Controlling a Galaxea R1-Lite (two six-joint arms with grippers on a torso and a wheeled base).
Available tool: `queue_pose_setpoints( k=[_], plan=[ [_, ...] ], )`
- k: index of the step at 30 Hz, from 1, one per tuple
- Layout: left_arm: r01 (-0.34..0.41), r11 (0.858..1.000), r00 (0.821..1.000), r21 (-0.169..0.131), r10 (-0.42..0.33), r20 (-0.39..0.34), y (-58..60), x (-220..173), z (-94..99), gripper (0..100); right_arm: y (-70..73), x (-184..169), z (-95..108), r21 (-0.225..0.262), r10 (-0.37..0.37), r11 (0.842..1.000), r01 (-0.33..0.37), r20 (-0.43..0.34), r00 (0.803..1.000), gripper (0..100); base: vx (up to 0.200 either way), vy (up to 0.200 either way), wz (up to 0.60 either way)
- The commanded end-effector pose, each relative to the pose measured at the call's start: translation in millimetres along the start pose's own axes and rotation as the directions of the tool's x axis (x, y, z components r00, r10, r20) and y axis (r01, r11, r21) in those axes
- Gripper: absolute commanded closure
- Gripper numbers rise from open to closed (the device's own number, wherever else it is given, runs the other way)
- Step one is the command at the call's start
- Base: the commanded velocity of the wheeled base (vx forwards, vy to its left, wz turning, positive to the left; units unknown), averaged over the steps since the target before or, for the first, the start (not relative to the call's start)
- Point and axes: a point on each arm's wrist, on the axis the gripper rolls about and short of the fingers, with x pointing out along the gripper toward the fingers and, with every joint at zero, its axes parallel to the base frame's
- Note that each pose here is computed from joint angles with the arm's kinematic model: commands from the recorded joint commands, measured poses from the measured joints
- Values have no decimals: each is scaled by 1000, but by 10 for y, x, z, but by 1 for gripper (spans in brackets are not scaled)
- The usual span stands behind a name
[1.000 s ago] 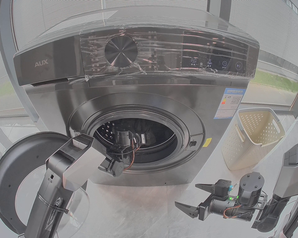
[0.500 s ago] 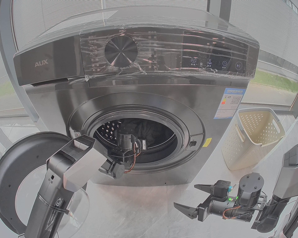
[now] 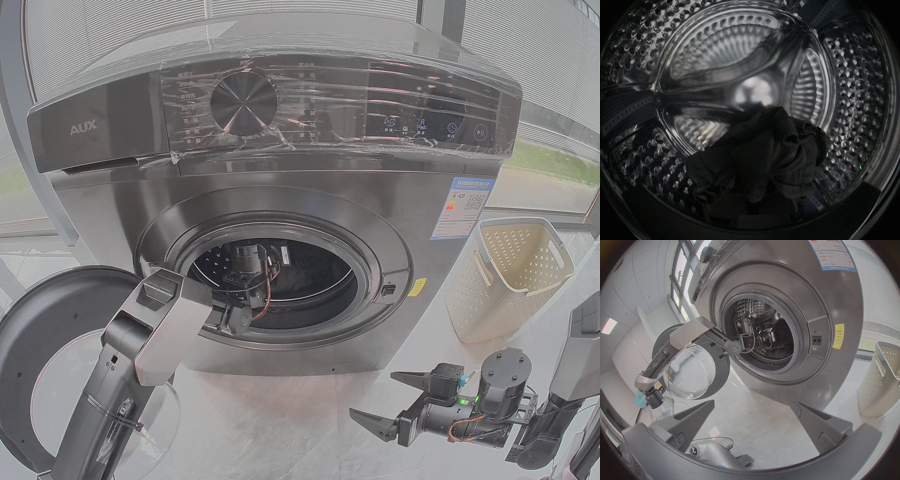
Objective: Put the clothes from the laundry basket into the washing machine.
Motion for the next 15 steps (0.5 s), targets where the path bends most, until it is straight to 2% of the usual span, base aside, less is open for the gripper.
queue_pose_setpoints(
  k=[1,7,8,15],
  plan=[
    [-29,1000,999,-3,29,23,91,94,-22,100,1,3,4,0,0,1000,0,2,1000,0,0,0,0],
    [-31,1000,1000,6,31,-3,95,71,-81,100,1,1,1,0,2,1000,-2,0,1000,0,0,0,0],
    [-32,999,999,9,32,-12,99,61,-96,0,1,1,1,0,2,1000,-2,0,1000,0,0,0,0],
    [-24,1000,998,10,24,-51,56,-39,-82,0,-3,-2,-1,1,0,1000,0,-1,1000,0,0,0,0]
  ],
)
